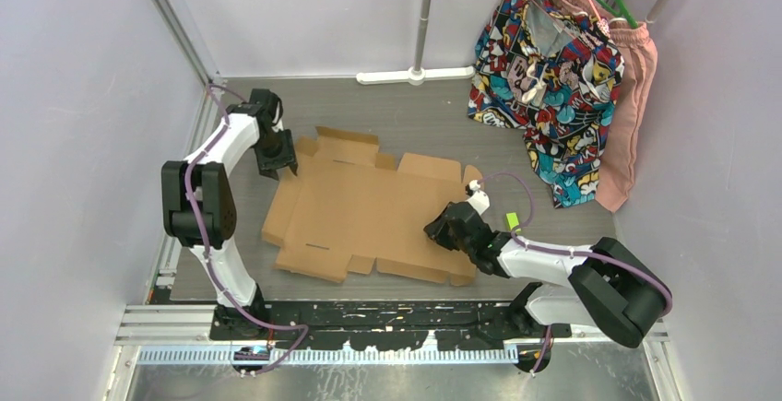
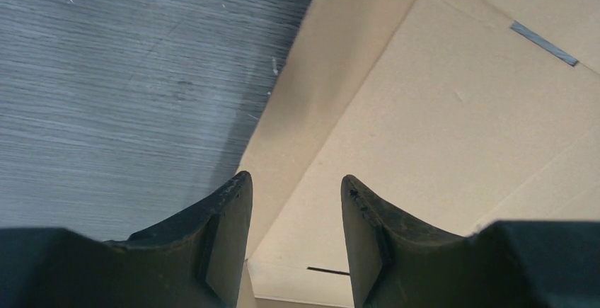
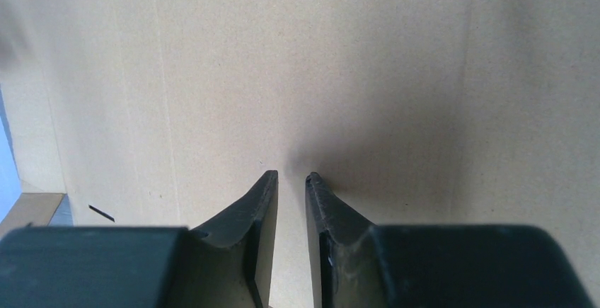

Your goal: Fold the paper box

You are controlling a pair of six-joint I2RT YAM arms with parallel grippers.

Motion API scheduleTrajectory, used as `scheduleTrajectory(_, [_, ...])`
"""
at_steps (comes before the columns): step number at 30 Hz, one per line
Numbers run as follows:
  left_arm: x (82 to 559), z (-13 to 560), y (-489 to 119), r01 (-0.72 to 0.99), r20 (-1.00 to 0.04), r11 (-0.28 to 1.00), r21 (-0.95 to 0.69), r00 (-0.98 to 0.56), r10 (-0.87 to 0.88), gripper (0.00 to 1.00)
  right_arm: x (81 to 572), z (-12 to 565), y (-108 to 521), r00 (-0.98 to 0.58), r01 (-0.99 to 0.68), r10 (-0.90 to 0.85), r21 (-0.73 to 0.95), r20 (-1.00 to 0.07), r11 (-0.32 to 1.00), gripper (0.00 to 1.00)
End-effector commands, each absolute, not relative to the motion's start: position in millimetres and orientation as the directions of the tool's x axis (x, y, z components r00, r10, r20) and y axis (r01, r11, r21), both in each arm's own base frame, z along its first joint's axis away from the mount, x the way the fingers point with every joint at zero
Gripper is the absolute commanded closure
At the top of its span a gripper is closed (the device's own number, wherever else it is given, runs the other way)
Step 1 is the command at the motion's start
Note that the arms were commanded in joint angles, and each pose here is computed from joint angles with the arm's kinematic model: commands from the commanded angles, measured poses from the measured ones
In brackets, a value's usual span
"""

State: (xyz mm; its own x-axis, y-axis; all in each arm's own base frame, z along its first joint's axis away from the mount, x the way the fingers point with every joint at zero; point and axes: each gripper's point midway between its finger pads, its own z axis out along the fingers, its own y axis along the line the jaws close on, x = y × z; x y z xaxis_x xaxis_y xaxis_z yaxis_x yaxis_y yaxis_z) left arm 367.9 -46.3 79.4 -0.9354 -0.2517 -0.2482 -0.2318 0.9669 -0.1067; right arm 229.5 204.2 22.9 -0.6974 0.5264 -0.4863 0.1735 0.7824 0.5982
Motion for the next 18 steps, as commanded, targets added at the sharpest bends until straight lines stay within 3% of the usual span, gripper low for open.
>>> scheduleTrajectory(1, [380.7,81.6,-40.4,-0.219,-0.313,0.965,-0.146,-0.915,-0.255,0.50,220.5,7.8,191.8,-0.718,0.188,0.497,0.552,-0.487,0.812,0.72])
scheduleTrajectory(6, [382.3,66.5,-44.8,-0.222,-0.249,0.951,-0.215,-0.929,-0.273,0.49,220.2,4.8,192.3,-0.725,0.189,0.495,0.554,-0.479,0.811,0.70])
scheduleTrajectory(12, [381.8,64.7,-41.0,-0.236,-0.246,0.951,-0.200,-0.927,-0.282,0.50,220.1,10.8,193.0,-0.732,0.153,0.466,0.547,-0.496,0.823,0.66])
scheduleTrajectory(18, [375.3,91.8,-43.8,-0.224,-0.315,0.949,-0.223,-0.905,-0.287,0.50,214.6,80.1,229.0,-0.748,-0.216,0.242,0.571,-0.618,0.792,0.60])
